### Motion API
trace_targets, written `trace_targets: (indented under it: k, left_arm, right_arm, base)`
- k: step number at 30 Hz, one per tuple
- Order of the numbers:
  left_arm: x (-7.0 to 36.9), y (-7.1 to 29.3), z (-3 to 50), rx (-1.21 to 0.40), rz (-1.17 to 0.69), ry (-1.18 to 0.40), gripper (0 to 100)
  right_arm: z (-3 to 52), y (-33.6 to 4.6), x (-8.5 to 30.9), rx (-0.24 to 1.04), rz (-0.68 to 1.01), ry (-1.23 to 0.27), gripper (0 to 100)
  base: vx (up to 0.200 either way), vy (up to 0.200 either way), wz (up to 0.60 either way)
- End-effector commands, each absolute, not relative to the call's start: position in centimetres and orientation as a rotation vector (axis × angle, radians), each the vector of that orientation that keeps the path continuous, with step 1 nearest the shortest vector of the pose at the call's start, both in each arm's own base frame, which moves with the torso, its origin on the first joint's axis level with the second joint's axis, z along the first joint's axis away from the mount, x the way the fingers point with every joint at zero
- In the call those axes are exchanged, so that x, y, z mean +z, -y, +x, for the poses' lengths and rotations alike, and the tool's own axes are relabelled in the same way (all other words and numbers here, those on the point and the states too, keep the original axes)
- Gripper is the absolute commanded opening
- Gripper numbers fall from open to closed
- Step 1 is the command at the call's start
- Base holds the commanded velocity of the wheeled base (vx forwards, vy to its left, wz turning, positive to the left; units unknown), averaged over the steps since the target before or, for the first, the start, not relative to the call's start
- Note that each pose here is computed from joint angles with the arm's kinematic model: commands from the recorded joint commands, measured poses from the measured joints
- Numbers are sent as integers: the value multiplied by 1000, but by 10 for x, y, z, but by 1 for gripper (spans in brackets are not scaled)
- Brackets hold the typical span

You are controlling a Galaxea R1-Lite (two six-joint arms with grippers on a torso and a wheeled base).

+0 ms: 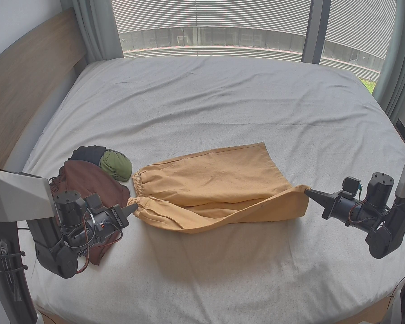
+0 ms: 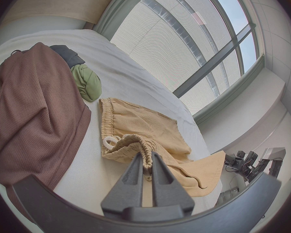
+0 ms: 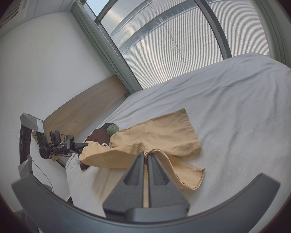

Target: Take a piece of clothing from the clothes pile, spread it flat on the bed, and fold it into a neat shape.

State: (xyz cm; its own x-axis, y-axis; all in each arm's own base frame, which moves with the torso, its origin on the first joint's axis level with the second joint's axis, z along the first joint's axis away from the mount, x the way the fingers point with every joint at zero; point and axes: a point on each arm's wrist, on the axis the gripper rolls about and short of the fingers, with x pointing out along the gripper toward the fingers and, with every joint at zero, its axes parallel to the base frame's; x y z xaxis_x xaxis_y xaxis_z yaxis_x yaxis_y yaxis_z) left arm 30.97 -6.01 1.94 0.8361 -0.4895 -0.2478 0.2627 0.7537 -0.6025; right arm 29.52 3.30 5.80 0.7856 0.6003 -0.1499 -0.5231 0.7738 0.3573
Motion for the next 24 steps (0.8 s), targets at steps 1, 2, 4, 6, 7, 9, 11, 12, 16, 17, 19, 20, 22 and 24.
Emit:
trace_targets:
  k: [1,2,4,6,7,9,11,12,16,17,19,20,22,24]
  left_arm:
    - [21,64,313,-413,-606,-398,0]
    - [22,64,314,-405,-610,-389,0]
    - [23,66,317,-394,-612,-375,0]
    - [24,66,319,-388,-616,-368,0]
    - [24,66,319,-386,-620,-366,0]
    - [26,66,321,-384,-633,-359,0]
    - [27,66,322,-384,-642,-353,0]
    - [27,66,322,-384,-645,-353,0]
    - [29,67,327,-358,-658,-328,0]
    - [30,67,328,-351,-662,-320,0]
    - [31,67,330,-343,-671,-311,0]
    - [31,67,331,-344,-672,-310,0]
    - [30,67,331,-341,-674,-311,0]
    - [30,67,332,-343,-674,-309,0]
  right_arm:
    - [304,-31,63,613,302,-234,0]
    - [306,-32,64,614,301,-231,0]
    - [311,-32,66,615,298,-219,0]
    - [317,-32,70,617,295,-207,0]
    - [320,-32,71,617,296,-206,0]
    - [327,-33,75,617,298,-207,0]
    - [334,-33,79,614,296,-200,0]
    - [339,-33,82,614,295,-194,0]
    - [351,-34,90,619,290,-172,0]
    - [354,-35,92,620,288,-166,0]
    - [359,-36,97,622,287,-160,0]
    - [362,-36,98,622,287,-162,0]
    - [368,-36,102,621,287,-162,0]
    - [375,-37,108,618,286,-158,0]
  base:
    - [0,0,0]
    - [0,0,0]
    - [0,0,0]
    - [0,0,0]
    - [0,0,0]
    - [0,0,0]
    - [0,0,0]
    - [0,0,0]
    - [0,0,0]
    - [0,0,0]
    - [0,0,0]
    - [0,0,0]
    - [0,0,0]
    - [0,0,0]
